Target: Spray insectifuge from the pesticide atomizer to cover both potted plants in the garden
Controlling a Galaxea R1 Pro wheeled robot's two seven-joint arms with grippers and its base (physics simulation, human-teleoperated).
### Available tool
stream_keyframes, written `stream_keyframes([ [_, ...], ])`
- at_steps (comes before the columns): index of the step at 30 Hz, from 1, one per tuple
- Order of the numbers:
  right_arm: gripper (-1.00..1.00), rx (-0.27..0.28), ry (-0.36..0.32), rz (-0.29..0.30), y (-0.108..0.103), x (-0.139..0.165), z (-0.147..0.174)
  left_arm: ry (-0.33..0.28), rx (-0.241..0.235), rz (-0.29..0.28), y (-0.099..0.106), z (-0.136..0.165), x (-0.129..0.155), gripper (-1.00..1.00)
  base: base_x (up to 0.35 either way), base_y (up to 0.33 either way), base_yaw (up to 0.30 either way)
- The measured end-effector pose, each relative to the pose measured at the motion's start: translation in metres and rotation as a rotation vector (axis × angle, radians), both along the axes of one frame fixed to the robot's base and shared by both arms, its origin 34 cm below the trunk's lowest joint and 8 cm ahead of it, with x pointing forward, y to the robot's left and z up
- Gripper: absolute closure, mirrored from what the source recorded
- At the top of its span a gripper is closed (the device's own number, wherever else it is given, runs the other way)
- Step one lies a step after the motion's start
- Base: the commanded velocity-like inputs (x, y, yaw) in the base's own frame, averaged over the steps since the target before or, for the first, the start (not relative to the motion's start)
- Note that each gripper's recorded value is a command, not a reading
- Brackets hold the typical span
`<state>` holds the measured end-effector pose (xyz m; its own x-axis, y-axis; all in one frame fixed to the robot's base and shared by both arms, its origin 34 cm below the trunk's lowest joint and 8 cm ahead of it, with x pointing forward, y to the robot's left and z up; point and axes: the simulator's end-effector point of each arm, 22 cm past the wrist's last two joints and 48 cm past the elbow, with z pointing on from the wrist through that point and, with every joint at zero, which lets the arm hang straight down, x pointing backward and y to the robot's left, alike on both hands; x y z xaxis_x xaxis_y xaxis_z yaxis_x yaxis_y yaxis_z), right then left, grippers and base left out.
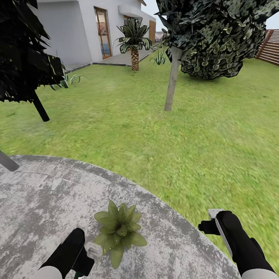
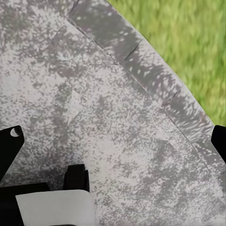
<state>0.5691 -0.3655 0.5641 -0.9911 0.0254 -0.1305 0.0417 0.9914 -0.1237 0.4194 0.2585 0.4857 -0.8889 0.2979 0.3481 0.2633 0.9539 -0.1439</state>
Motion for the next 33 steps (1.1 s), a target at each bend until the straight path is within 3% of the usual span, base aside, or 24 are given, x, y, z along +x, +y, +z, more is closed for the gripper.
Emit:
stream_keyframes([
  [11,-1.00,0.000,0.000,0.000,0.000,0.000,0.000,-0.024,0.003,-0.002,0.000,0.003,0.013,1.00,0.000,0.000,0.000],
  [27,-1.00,-0.001,0.001,-0.001,-0.001,0.000,0.000,-0.163,0.008,-0.005,0.002,0.028,0.106,1.00,0.000,0.000,0.000],
  [33,-1.00,-0.001,0.010,0.000,-0.001,-0.002,-0.004,-0.170,0.008,-0.005,0.002,0.029,0.114,1.00,0.000,0.000,0.000],
])
